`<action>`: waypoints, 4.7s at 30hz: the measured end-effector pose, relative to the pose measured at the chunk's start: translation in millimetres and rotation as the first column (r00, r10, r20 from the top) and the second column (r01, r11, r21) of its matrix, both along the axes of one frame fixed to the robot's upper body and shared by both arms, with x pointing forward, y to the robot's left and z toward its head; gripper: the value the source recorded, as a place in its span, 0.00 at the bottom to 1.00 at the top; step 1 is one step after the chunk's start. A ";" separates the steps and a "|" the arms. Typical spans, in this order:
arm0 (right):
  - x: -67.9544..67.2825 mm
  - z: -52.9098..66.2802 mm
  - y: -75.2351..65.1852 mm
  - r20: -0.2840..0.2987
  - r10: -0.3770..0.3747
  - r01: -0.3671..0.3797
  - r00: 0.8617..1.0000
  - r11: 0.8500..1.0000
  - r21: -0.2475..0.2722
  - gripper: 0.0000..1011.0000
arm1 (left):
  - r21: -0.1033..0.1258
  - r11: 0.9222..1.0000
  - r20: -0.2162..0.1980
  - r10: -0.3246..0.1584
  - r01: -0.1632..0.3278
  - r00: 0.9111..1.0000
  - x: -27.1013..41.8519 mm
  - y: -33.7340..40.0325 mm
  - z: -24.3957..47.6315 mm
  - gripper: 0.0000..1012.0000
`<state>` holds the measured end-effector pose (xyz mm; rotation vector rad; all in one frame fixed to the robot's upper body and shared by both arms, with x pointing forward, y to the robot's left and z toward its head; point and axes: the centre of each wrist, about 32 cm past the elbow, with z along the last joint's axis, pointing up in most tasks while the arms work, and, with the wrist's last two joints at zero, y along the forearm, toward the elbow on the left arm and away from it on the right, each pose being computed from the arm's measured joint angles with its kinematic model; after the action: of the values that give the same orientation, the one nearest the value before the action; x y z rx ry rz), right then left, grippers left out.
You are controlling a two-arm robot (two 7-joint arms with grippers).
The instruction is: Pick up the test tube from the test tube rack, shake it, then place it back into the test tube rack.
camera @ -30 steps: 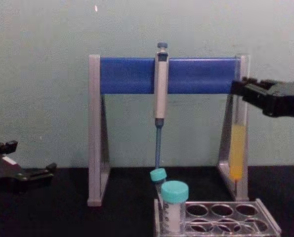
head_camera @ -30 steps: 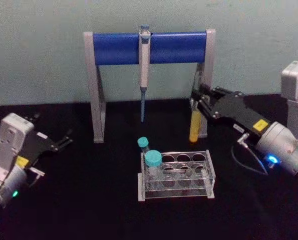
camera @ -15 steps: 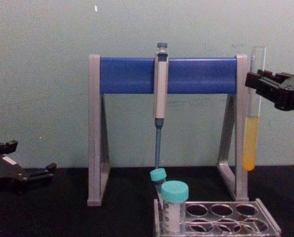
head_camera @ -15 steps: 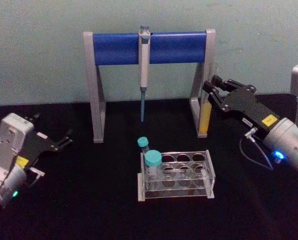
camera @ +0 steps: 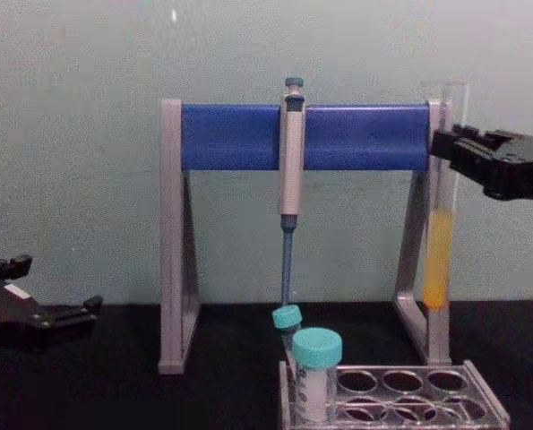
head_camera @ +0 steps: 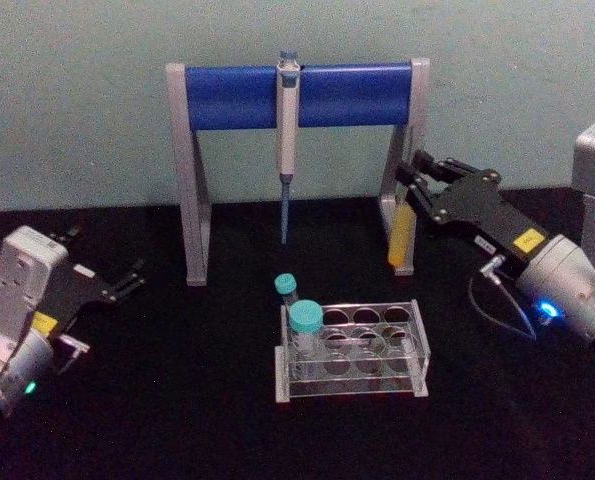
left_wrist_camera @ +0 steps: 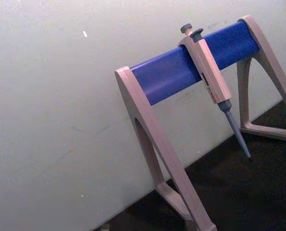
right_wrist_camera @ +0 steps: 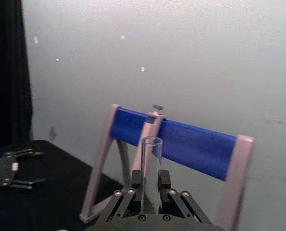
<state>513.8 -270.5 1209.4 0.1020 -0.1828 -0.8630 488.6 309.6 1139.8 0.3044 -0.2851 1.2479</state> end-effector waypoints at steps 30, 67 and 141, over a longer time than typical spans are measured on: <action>-34.0 1.3 -36.0 -0.011 0.145 -0.145 0.989 0.989 -0.026 0.22 | 0.000 1.000 0.000 0.000 0.000 1.000 0.0 0.0 0.0 0.99; 3.3 1.7 -5.5 -0.053 0.192 -0.186 0.980 0.977 0.102 0.22 | 0.000 1.000 0.000 0.000 0.000 1.000 0.0 0.0 0.0 0.99; -12.2 14.9 -26.7 -0.081 0.296 -0.297 0.952 0.955 -0.003 0.22 | 0.000 1.000 0.000 0.000 0.000 1.000 0.0 0.0 0.0 0.99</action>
<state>501.7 -297.2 1224.3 0.0784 -0.0956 -0.5641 488.6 309.6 1139.8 0.3044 -0.2851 1.2479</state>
